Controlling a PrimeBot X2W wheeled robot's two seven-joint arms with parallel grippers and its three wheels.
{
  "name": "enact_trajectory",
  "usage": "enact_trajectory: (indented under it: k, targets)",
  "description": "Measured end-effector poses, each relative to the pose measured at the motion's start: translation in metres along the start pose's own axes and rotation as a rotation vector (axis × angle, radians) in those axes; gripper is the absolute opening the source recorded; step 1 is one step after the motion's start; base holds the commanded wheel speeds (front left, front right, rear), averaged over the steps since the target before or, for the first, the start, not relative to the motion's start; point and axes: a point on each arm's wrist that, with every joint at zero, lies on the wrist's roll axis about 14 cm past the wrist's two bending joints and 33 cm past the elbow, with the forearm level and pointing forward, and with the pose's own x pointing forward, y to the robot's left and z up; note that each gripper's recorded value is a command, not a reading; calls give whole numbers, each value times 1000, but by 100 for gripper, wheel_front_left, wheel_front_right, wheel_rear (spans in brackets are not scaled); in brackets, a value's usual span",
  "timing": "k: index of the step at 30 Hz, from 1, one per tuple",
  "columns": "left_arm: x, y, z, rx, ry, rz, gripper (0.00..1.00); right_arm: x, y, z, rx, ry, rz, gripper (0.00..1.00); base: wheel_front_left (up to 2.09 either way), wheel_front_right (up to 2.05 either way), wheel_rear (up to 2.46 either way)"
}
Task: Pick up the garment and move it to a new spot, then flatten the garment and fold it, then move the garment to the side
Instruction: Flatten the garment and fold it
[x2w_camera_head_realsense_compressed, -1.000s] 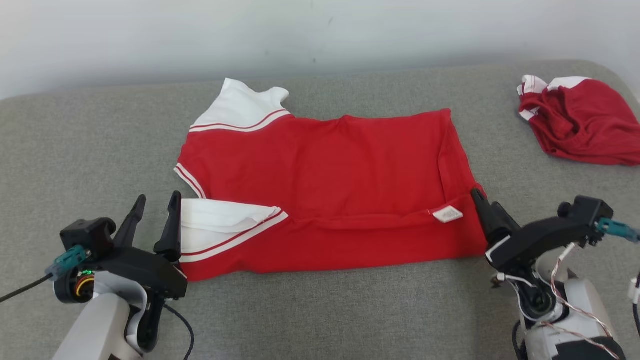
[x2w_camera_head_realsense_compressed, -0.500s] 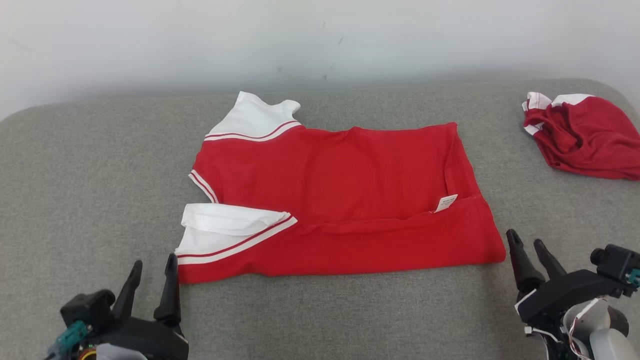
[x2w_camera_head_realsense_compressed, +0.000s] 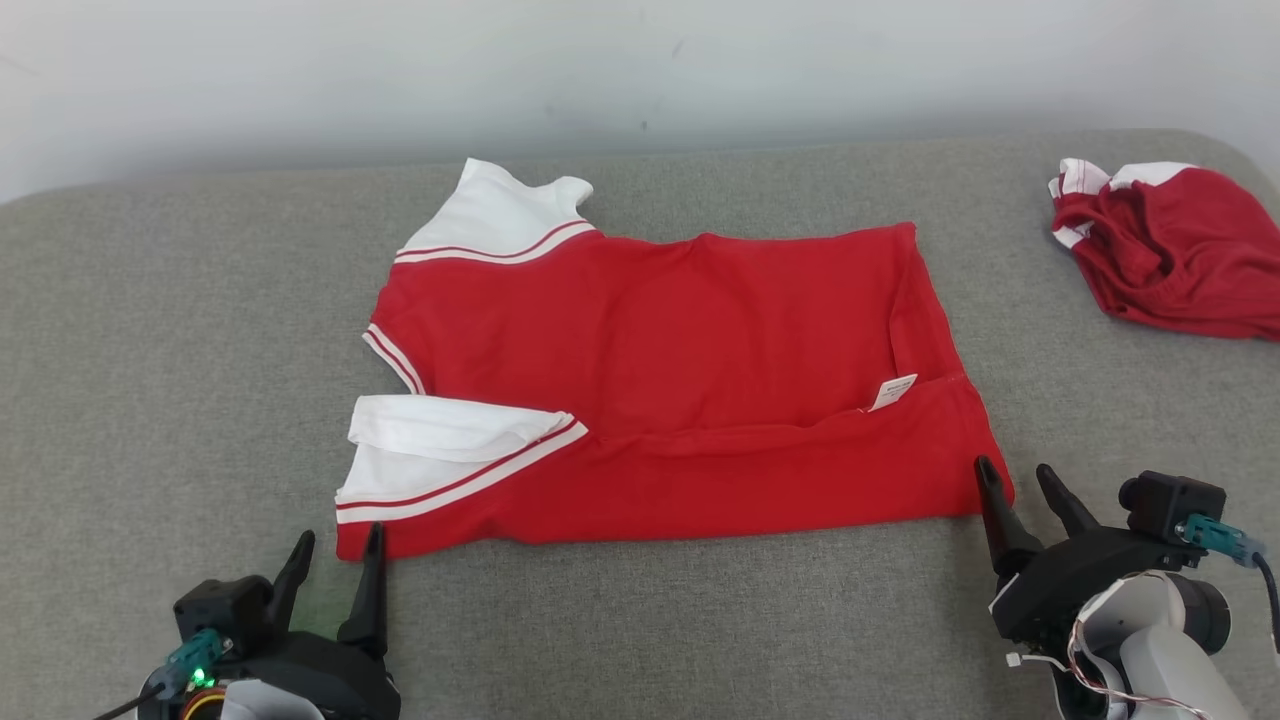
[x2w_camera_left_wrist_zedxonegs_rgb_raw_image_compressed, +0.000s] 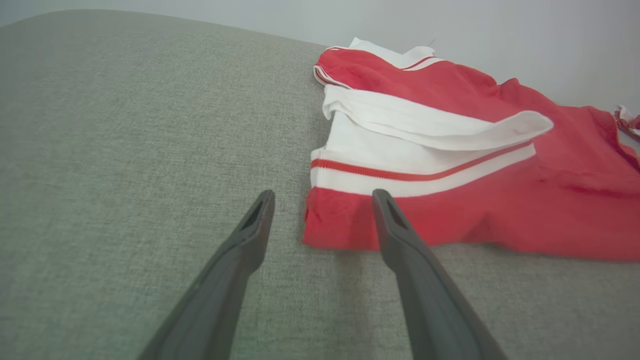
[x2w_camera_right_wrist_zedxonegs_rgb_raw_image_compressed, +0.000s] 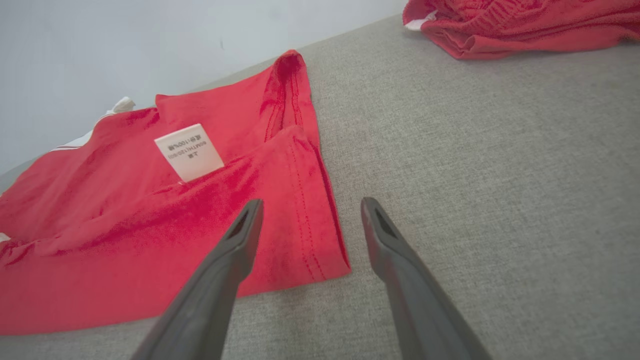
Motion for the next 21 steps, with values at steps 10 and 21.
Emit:
enact_trajectory:
  k: [10,21]
  targets:
    - [9,-3,-22,-45,68,8,100,11,-7,-29,-21,78,-28,51,0,0,0]
    - [3,-4,-8,-123,10,28,0,5,3,-17,22,4,0,0,0,0,0]
